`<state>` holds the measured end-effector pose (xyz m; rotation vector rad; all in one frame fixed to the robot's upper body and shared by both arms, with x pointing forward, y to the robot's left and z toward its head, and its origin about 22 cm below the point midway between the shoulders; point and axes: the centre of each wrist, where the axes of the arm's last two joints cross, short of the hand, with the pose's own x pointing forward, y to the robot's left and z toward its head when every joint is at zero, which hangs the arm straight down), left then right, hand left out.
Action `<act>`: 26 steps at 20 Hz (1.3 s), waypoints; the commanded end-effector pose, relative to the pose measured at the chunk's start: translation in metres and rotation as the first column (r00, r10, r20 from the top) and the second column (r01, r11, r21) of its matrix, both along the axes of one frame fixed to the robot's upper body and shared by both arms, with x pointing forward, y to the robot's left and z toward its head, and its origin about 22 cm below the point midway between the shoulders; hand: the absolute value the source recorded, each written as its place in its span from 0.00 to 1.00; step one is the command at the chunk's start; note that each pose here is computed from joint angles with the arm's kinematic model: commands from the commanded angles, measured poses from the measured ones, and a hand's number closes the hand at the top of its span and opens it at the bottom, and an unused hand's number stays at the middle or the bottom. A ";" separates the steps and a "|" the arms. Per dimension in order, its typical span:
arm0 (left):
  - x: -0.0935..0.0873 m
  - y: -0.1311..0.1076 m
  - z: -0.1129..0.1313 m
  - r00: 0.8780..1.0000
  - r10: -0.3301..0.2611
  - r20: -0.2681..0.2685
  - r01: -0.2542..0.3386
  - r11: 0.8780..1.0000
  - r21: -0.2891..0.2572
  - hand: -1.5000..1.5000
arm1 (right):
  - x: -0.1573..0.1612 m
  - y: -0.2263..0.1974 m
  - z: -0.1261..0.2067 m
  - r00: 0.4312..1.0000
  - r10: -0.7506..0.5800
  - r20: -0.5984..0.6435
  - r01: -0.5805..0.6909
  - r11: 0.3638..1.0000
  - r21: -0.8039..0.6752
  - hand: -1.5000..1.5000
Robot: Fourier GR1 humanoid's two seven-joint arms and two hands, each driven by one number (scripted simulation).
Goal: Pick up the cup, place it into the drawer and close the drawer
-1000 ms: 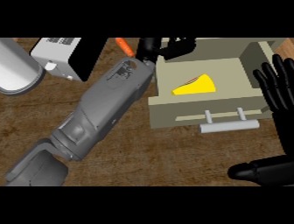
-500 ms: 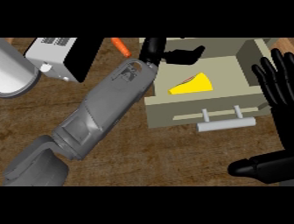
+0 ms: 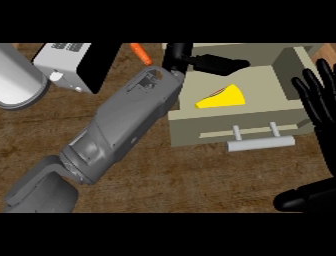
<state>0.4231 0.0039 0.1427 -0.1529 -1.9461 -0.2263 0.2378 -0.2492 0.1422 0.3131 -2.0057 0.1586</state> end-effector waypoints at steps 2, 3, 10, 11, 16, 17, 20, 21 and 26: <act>-0.005 -0.005 0.009 0.999 -0.041 0.026 0.044 0.992 -0.114 0.00 | -0.009 -0.012 -0.008 1.000 0.006 -0.014 -0.006 1.000 -0.002 0.00; 0.001 -0.002 0.018 0.996 -0.071 0.047 0.077 0.986 -0.150 0.00 | -0.004 -0.005 0.005 1.000 0.025 -0.013 -0.025 1.000 0.012 0.00; -0.007 0.025 0.008 0.999 -0.039 -0.011 0.035 0.969 -0.243 0.00 | -0.016 -0.019 0.005 0.998 0.058 0.002 -0.057 0.981 -0.184 1.00; -0.002 0.035 0.008 1.000 -0.024 -0.015 0.019 0.968 -0.249 0.00 | -0.009 -0.016 0.008 0.999 0.047 0.018 -0.042 0.971 -0.237 1.00; -0.016 0.082 -0.023 0.997 0.066 -0.051 -0.078 0.954 -0.288 0.00 | -0.033 -0.027 0.006 0.999 0.035 0.000 -0.033 0.941 -0.338 1.00; -0.016 0.097 -0.011 0.997 0.056 -0.057 -0.070 0.958 -0.278 0.00 | -0.033 -0.017 -0.002 0.999 0.033 -0.007 -0.033 0.925 -0.378 1.00; -0.028 0.131 -0.005 0.996 0.061 -0.070 -0.079 0.953 -0.294 0.00 | -0.015 -0.025 0.010 1.000 0.020 -0.020 -0.026 0.911 -0.411 1.00; -0.040 0.132 -0.032 0.994 0.068 -0.080 -0.089 0.953 -0.291 0.00 | -0.025 -0.014 0.004 0.999 0.023 -0.025 -0.032 0.887 -0.461 1.00; -0.069 0.188 -0.039 0.991 0.086 -0.105 -0.114 0.944 -0.309 0.00 | -0.004 -0.011 -0.027 0.997 -0.035 -0.075 -0.006 0.872 -0.490 1.00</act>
